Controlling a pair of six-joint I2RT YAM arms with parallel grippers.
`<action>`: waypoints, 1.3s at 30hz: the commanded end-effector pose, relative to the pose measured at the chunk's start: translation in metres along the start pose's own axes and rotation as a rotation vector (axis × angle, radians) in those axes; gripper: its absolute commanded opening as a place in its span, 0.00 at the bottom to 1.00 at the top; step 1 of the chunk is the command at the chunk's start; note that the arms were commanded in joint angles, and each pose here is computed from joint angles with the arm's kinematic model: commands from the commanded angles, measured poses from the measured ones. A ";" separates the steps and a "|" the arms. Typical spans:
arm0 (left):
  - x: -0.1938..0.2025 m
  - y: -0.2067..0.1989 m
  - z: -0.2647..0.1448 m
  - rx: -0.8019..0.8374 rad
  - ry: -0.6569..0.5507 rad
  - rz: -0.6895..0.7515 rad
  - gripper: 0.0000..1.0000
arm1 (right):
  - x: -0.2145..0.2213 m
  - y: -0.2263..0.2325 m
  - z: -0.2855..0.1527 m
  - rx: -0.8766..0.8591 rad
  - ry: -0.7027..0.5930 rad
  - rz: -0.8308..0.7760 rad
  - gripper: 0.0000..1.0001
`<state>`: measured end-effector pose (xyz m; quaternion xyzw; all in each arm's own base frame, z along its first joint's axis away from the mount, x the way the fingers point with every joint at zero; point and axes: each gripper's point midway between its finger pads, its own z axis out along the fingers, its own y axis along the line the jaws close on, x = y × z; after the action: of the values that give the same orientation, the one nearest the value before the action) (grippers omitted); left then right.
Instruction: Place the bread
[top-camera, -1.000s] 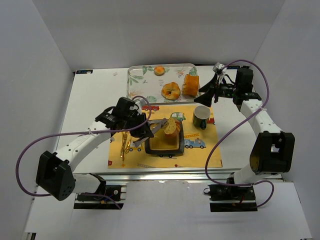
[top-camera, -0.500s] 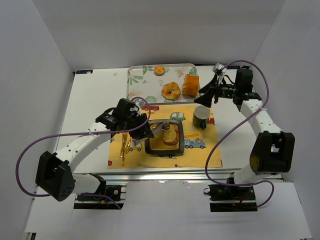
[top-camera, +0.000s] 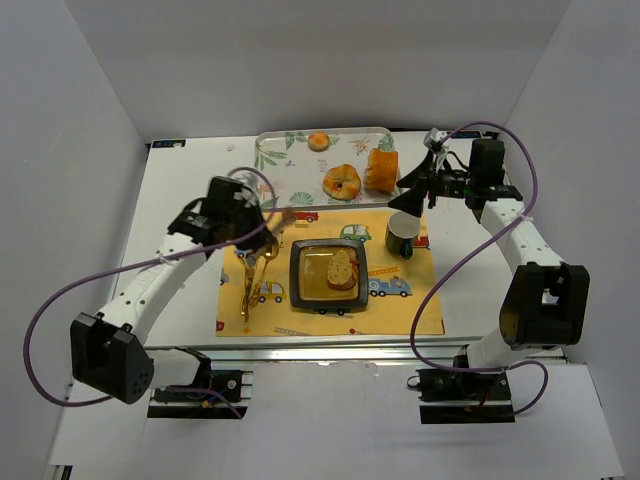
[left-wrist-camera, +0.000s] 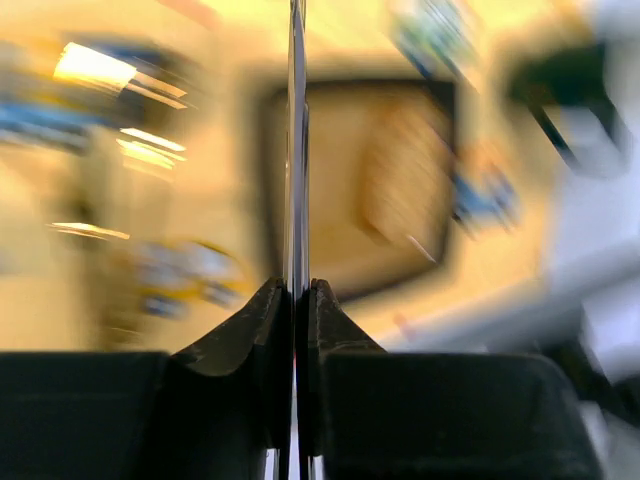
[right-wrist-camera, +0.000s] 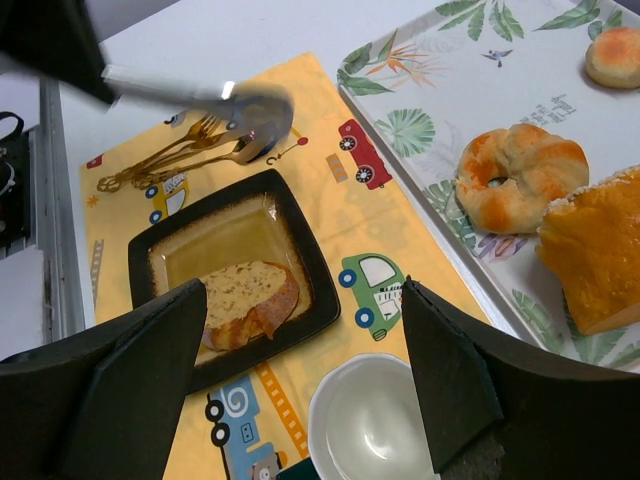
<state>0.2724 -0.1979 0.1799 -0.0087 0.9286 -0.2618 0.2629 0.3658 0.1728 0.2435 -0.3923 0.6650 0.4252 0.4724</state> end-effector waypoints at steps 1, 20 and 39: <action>-0.061 0.090 -0.038 -0.303 -0.256 -0.008 0.13 | -0.013 0.013 -0.001 -0.031 -0.013 -0.071 0.83; -0.113 0.023 0.053 0.163 -0.265 0.067 0.28 | -0.010 0.014 0.004 -0.026 0.005 -0.097 0.83; -0.127 0.006 0.136 0.207 -0.199 -0.044 0.49 | -0.008 0.015 0.004 -0.026 0.006 -0.104 0.83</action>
<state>0.4337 -0.2266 0.1113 -0.0362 0.8882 -0.3297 0.3178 0.3594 0.1811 0.2362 -0.4172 0.6585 0.4176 0.4668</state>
